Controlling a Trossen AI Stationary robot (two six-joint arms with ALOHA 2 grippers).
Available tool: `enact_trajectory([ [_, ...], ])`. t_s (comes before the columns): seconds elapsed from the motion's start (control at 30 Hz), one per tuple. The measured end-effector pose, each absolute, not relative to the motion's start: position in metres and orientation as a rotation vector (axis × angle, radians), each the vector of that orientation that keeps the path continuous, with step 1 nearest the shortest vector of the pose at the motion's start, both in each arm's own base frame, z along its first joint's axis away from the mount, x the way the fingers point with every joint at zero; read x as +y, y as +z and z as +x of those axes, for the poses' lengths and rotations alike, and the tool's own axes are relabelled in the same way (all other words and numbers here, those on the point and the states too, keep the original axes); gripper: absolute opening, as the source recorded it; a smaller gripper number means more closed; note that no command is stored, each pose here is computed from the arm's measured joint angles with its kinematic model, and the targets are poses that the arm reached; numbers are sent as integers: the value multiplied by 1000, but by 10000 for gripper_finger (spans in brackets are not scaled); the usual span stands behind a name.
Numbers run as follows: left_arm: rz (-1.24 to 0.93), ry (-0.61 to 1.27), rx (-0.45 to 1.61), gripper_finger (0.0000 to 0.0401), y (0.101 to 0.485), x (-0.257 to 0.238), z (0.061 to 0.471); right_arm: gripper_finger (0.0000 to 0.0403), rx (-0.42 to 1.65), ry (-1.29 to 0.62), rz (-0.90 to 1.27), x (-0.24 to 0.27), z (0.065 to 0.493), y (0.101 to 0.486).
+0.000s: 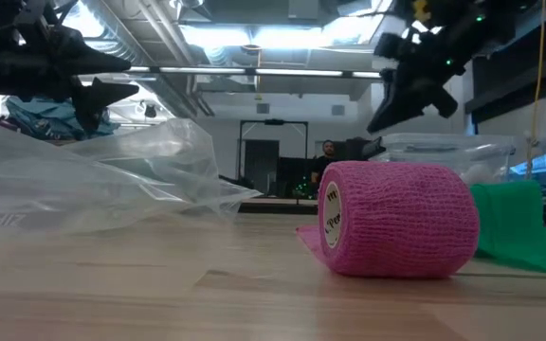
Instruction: Roll bandage
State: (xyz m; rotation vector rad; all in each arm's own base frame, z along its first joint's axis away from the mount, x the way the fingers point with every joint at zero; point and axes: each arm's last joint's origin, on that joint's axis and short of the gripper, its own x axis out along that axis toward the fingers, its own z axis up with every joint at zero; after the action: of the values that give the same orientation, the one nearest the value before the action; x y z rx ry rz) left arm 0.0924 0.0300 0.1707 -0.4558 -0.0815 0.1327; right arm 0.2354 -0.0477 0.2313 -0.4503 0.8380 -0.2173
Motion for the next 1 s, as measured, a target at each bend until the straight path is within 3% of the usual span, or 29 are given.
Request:
enact_trajectory([
  [0.47,-456,133,-80,182,171,30,92,1,1108,-95,-454,-49,248,206],
  [1.0,-457,132,-79,182,170,30,92,1,1231,-56,-444,-50,252,184],
])
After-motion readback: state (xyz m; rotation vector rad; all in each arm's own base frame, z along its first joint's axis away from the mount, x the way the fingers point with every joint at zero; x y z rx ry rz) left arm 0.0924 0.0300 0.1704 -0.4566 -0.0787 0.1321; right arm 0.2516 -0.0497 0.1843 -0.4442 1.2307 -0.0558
